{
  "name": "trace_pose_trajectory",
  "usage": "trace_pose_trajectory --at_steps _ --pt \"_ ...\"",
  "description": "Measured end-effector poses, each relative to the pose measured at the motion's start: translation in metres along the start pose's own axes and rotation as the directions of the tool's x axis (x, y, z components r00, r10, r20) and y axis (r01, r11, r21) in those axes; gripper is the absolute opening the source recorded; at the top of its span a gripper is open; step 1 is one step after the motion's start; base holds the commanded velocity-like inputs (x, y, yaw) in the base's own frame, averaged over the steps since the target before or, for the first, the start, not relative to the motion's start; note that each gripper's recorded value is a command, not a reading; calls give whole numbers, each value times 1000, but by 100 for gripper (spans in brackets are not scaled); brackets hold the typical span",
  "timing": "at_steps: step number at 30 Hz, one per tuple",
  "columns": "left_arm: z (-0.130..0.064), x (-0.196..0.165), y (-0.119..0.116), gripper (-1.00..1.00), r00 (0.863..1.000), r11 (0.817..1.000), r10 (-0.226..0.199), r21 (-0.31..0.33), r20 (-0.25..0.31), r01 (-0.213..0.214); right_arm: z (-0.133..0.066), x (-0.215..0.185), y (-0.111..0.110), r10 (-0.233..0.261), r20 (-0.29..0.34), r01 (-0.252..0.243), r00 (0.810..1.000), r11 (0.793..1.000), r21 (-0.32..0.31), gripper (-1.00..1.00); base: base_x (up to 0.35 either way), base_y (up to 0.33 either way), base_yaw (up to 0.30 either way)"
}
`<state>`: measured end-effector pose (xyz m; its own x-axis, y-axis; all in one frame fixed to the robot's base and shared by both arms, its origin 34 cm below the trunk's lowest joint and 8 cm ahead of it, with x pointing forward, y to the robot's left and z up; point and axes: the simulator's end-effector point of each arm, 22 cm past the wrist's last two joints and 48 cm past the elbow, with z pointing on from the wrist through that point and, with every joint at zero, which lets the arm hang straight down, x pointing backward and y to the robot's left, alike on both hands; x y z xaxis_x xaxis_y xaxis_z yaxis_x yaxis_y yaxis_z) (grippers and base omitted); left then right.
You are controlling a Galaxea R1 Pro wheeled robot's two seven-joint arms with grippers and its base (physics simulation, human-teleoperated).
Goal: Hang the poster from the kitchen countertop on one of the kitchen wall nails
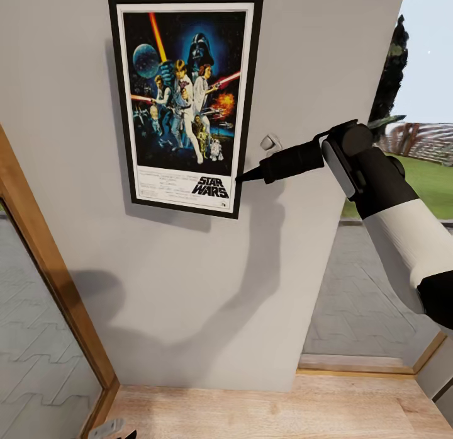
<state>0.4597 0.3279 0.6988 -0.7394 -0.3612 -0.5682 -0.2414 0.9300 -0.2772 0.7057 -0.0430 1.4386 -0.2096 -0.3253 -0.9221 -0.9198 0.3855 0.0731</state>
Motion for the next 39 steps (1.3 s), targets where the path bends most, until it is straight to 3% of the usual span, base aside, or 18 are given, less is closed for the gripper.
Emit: trace_pose_trajectory --at_steps 17,39 --pt "0 0 0 100 1000 1000 1 0 0 -1 0 0 0 0 -1 0 1000 1000 0 -100 140 0 0" --pt "0 0 0 100 1000 1000 0 0 0 0 1 1 0 -1 -3 1 1000 1000 0 -100 9 0 0"
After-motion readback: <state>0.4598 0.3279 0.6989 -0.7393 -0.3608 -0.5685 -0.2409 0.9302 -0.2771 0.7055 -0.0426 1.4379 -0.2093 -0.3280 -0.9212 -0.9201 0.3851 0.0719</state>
